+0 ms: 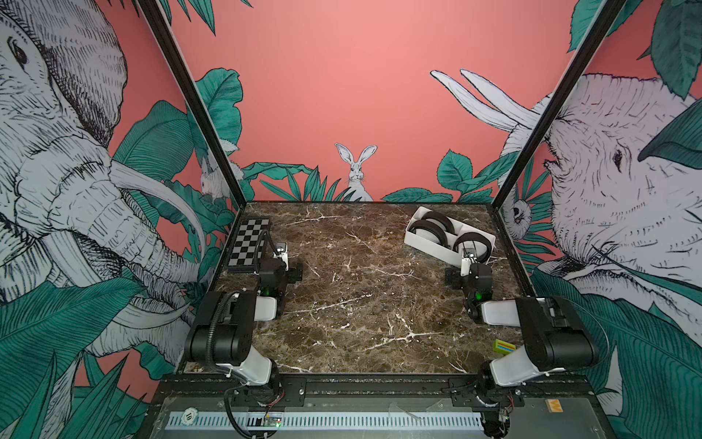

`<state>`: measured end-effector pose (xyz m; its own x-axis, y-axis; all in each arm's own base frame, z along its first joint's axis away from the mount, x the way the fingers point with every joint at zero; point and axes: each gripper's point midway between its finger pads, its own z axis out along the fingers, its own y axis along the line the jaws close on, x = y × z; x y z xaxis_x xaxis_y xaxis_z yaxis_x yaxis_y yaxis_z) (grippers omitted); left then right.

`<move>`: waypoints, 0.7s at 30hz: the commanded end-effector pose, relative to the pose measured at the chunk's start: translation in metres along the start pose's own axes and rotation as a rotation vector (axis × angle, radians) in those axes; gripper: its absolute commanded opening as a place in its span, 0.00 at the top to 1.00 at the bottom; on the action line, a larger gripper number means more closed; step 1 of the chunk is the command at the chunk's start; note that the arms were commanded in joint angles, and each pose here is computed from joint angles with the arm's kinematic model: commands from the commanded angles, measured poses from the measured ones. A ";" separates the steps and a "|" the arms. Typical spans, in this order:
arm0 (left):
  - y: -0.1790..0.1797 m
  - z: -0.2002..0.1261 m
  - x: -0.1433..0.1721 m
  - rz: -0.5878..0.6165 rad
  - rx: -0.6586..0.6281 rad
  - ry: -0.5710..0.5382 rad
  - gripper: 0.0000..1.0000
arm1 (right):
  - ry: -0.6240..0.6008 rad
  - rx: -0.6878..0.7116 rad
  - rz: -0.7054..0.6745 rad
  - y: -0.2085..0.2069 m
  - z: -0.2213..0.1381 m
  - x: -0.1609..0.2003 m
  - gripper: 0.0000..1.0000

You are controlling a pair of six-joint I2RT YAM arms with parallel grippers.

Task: Place the belts into the storage roll
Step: Reset both arms

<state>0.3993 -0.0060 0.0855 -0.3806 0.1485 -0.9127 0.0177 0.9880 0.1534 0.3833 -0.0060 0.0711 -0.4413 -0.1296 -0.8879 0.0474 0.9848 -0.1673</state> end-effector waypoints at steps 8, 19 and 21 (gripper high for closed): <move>0.004 -0.002 -0.010 -0.003 -0.012 -0.035 0.01 | -0.077 0.178 0.097 -0.034 -0.004 -0.020 0.02; 0.003 -0.001 -0.011 -0.001 -0.008 -0.034 0.01 | -0.072 -0.019 0.036 -0.005 0.003 -0.025 0.02; 0.003 -0.001 -0.010 -0.001 -0.008 -0.033 0.01 | -0.067 -0.016 0.042 -0.007 0.005 -0.024 0.02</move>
<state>0.3994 -0.0060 0.0855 -0.3803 0.1485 -0.9129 0.0176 0.9880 0.1534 0.3888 -0.0146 0.0811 -0.4069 -0.0969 -0.9083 0.0852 0.9860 -0.1434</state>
